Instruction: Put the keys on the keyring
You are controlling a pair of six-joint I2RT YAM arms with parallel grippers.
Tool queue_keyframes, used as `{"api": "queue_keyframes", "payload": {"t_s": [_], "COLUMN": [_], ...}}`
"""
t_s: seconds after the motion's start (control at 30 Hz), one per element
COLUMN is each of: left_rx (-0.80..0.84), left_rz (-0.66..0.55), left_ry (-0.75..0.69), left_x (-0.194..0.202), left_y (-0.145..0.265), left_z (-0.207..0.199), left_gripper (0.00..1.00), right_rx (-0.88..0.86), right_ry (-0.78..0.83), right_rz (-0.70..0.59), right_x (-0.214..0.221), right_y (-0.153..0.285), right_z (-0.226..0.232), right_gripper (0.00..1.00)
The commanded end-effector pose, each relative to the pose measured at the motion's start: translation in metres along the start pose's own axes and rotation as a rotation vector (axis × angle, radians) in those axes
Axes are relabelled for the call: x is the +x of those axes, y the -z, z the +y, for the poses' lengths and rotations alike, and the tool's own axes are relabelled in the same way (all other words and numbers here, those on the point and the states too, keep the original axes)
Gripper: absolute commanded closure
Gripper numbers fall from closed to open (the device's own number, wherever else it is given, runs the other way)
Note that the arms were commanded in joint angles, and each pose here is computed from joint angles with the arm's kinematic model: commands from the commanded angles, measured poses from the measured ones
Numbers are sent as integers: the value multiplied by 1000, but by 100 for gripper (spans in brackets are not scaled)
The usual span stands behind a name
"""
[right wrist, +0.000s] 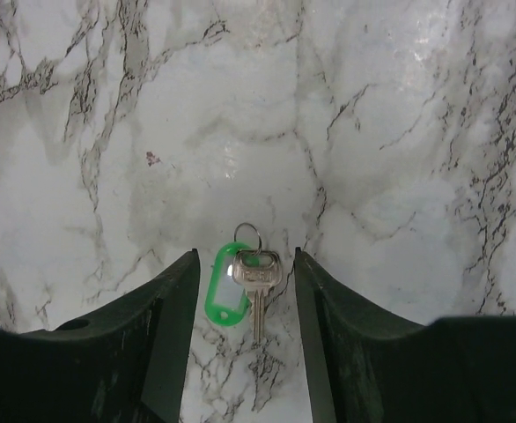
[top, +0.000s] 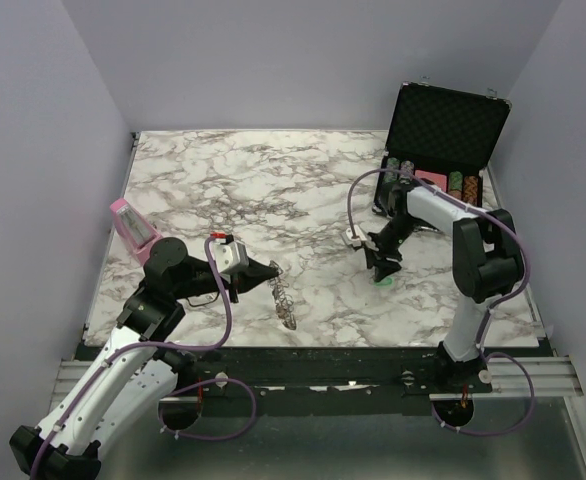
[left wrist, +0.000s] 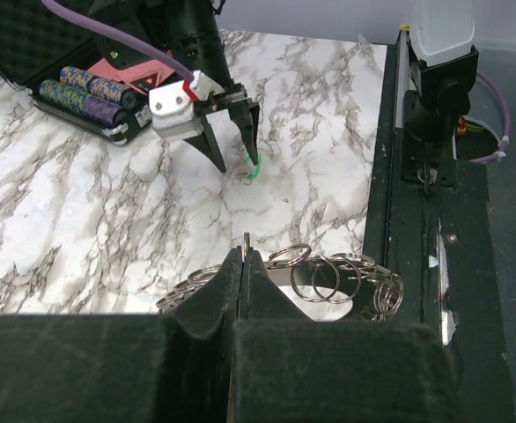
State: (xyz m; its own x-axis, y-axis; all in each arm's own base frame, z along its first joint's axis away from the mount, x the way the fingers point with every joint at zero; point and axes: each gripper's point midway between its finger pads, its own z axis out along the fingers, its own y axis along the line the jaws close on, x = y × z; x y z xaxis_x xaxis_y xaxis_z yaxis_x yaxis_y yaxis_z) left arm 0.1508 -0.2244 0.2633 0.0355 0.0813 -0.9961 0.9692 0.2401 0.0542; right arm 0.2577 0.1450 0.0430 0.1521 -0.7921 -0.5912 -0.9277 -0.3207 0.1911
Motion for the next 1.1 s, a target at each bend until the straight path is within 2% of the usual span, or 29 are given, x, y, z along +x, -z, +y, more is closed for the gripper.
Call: {"api": "queue_keyframes", "payload": {"t_s": [0.0,0.3,1.07], "left_rx": [-14,-9,-5], "left_rz": [-48,-50,-53], "left_ry": [-73,-74,-73], "left_x": [-22,-23,-24], "left_y": [3,3,4], "left_z": [2,1,0], "left_gripper": [100,100,100], "right_rx": [-12,-31,-102], "right_ry": [7,2,5], "right_rz": [61,161,213], "right_x": [5,12,15], "right_y": [-11,-20,-28], "right_z": [-6,-9,9], "right_gripper": [45,48,54]}}
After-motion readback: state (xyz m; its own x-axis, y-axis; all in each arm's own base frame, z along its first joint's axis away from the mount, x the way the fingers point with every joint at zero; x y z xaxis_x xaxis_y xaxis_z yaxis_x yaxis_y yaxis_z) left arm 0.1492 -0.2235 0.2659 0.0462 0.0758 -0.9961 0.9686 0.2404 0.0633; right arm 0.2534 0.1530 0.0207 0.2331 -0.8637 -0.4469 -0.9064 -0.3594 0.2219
